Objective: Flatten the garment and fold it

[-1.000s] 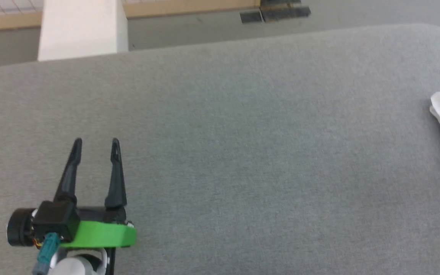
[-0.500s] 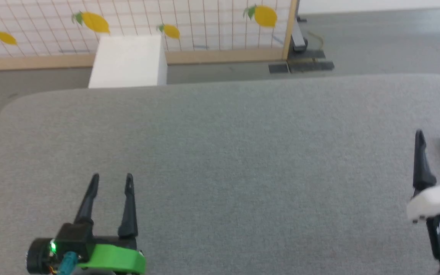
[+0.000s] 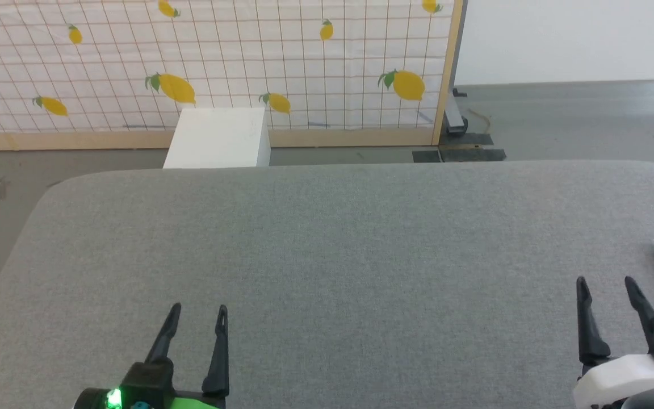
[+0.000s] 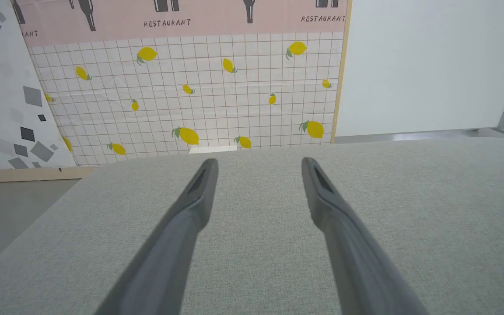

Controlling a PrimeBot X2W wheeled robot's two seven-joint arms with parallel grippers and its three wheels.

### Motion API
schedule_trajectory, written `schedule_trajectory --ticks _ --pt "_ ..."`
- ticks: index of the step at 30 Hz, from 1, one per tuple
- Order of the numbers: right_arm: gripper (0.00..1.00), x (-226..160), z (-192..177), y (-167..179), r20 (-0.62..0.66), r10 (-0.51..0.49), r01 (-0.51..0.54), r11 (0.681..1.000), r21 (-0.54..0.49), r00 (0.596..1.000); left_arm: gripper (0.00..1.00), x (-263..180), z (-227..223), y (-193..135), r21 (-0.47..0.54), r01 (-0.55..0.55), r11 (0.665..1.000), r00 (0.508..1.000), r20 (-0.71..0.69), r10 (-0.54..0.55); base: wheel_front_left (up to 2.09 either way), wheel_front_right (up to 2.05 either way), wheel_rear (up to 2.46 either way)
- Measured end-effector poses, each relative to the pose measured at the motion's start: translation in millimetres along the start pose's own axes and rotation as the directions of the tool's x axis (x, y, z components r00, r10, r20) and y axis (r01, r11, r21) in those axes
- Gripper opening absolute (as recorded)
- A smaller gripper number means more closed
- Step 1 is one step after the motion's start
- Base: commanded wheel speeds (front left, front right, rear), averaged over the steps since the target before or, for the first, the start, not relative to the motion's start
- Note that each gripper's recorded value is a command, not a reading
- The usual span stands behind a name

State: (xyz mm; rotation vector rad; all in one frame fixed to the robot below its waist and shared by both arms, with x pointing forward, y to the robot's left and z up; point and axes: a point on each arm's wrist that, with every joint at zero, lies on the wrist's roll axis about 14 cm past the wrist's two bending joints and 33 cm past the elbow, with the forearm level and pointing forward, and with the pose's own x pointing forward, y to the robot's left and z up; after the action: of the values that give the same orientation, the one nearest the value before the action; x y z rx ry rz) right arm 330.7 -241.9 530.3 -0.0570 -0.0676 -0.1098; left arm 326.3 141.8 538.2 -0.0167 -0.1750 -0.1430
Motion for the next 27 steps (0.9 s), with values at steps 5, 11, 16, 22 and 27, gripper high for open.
schedule_trajectory --ticks 5,11,16,22,27 --pt "1.00 -4 -5 2 -0.007 0.007 -0.007 1.000 0.005 1.000 1.00 -4 -2 -2 0.001 0.004 1.000 1.000 -0.008 -0.004 0.00 0.00 0.00" --pt "1.00 -4 -15 4 -0.033 0.011 -0.011 1.000 0.010 0.999 1.00 -7 -8 -2 -0.008 0.003 1.000 1.000 -0.026 -0.003 0.00 0.00 0.00" --pt "1.00 -3 -26 4 -0.055 0.009 -0.008 1.000 0.025 0.998 1.00 -6 -16 -1 -0.010 0.000 1.000 0.999 -0.051 0.000 0.00 0.00 0.00" --pt "1.00 2 -34 5 -0.075 0.010 -0.007 1.000 0.028 0.997 1.00 -1 -23 0 -0.015 0.000 1.000 0.997 -0.073 -0.002 0.00 0.00 0.00" --pt "0.00 5 -36 5 -0.080 0.009 -0.007 1.000 0.028 0.997 0.00 2 -27 -2 -0.022 0.003 1.000 0.996 -0.084 -0.005 0.00 0.00 0.00"
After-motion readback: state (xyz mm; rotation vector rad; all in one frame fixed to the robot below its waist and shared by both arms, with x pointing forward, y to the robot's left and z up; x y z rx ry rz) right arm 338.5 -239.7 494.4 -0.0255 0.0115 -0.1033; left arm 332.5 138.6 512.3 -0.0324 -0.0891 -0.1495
